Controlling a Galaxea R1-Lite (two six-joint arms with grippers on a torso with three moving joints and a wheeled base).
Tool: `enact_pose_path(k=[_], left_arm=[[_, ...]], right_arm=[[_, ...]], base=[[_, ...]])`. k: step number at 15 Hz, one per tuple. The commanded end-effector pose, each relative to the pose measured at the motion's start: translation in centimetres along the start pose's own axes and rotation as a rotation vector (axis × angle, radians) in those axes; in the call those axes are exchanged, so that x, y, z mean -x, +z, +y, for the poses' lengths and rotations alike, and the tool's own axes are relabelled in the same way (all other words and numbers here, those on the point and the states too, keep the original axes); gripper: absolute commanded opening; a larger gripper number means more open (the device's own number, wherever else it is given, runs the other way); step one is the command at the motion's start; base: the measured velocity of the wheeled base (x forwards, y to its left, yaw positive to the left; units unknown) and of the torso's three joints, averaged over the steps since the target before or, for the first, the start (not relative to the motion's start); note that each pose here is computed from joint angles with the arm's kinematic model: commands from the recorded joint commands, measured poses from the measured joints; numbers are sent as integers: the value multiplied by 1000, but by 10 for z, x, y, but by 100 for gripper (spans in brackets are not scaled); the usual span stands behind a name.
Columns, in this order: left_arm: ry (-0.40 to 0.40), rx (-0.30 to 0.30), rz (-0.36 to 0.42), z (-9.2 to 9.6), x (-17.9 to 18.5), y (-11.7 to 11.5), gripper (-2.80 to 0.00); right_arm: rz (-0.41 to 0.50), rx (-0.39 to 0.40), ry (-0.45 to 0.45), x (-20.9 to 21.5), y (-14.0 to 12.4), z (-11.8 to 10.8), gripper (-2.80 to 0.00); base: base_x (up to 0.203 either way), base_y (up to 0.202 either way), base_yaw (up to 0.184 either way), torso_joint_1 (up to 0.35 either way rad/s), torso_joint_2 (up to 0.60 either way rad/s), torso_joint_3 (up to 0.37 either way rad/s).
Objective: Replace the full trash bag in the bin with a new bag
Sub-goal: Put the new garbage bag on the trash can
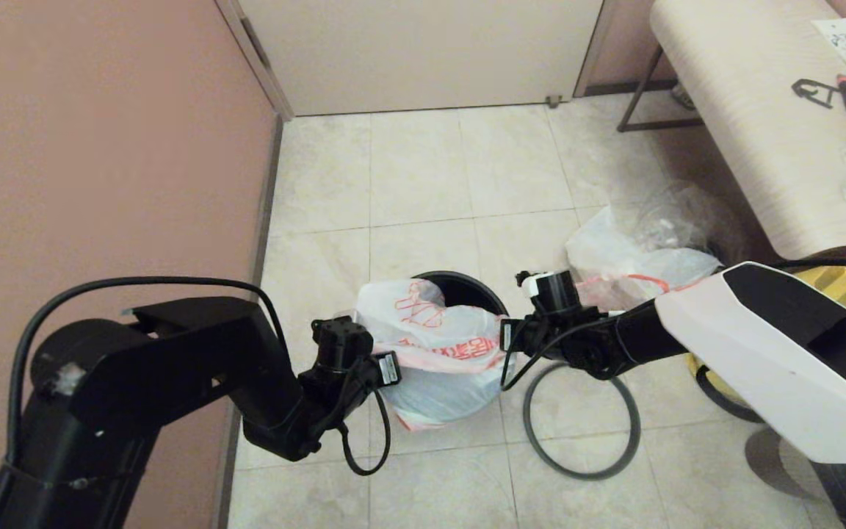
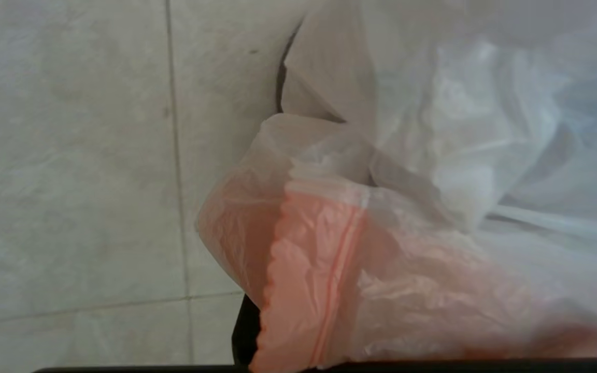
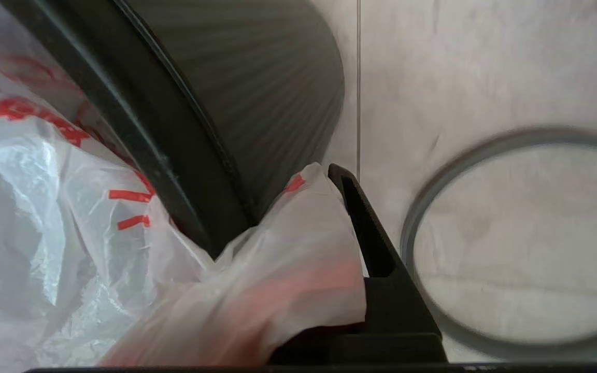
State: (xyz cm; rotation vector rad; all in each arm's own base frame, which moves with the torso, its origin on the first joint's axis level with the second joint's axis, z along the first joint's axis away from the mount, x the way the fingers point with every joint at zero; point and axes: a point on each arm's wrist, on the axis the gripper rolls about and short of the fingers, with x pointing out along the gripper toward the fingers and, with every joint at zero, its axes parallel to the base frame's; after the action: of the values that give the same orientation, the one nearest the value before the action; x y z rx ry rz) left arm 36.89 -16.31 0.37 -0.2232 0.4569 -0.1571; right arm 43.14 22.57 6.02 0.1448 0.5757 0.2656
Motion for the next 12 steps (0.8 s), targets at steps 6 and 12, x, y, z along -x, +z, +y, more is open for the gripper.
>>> enact_pose_path(k=[6, 12], left_arm=[[79, 20, 81, 36, 46, -26, -280], [85, 44, 69, 41, 59, -23, -280]], right_arm=[[83, 68, 66, 35, -24, 43, 0], [110, 82, 73, 43, -27, 50, 0]], base=[[0, 0, 0, 0, 0, 0], [0, 0, 0, 0, 0, 0]])
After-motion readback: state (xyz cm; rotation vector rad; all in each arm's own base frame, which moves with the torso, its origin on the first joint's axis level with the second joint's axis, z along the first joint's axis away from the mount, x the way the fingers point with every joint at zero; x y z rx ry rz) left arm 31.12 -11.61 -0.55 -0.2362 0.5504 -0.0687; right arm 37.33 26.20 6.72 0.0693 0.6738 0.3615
